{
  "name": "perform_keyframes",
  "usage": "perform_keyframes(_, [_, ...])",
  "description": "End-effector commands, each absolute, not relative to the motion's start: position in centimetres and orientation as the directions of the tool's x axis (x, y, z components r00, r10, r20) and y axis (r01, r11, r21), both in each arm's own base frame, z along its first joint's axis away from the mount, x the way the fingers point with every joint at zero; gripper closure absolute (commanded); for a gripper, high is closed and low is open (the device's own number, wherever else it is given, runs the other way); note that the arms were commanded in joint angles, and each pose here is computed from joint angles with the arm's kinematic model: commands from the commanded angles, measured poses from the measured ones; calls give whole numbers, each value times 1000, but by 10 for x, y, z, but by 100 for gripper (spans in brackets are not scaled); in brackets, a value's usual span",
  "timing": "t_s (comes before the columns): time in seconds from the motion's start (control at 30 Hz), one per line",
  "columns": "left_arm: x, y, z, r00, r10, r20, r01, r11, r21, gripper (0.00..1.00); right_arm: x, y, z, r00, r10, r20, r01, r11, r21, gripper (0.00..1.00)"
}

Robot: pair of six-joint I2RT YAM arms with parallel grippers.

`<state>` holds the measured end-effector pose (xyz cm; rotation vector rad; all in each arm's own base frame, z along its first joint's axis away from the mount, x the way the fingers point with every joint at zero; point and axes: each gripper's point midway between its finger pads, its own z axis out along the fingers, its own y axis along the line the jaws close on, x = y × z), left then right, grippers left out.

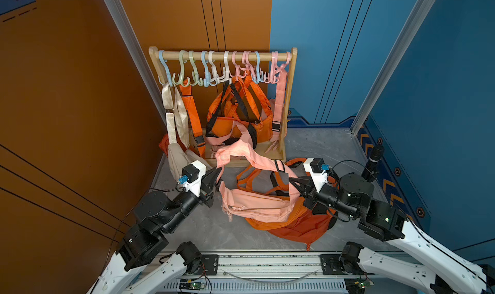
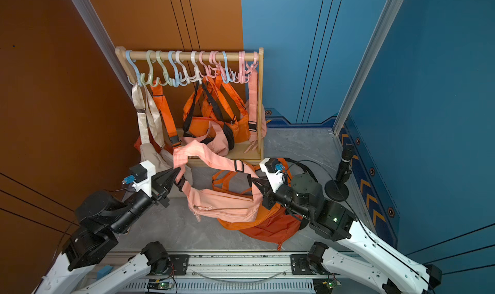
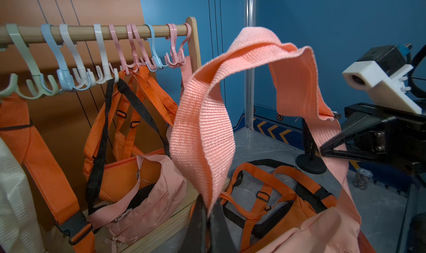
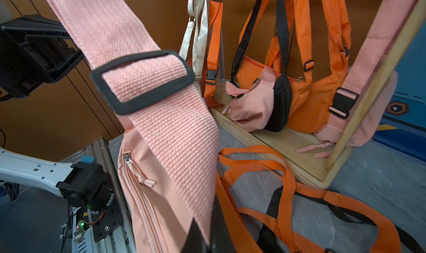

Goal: Take the bag off the hook
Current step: Place the bag inside the bag.

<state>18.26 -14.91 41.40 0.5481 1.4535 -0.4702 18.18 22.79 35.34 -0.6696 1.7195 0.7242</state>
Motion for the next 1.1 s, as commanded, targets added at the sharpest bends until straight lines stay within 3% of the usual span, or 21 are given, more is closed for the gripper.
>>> perform_keyframes(0.0, [180, -168, 412, 37, 15, -999, 653, 756, 36, 100, 182, 191, 352, -249, -23, -968, -647, 748, 149, 100])
perform_keyframes(0.23, [170, -230, 397, 114, 217, -969, 709, 666, 233, 100, 168, 120, 358, -226, 93, -970, -490, 849, 196, 100])
perform_keyframes(0.33, [167, -264, 383, 152, 292, -944, 719, 622, 308, 100, 171, 84, 348, -241, 137, -961, -338, 916, 216, 100])
perform_keyframes(0.47, [180, -294, 376, 54, 185, -981, 761, 629, 160, 100, 175, 27, 330, -259, 147, -955, -44, 986, 163, 100])
perform_keyframes(0.6, [193, -323, 351, -14, 212, -977, 780, 614, 123, 100, 173, 1, 325, -231, 159, -960, 74, 987, 146, 100])
perform_keyframes(0.9, [251, -365, 296, -176, 228, -957, 765, 644, 13, 100, 200, 13, 293, -299, 27, -954, 202, 979, -36, 100])
perform_keyframes(1.07, [287, -372, 271, -217, 233, -948, 724, 690, 4, 100, 231, 33, 254, -389, 52, -920, 195, 980, -28, 100])
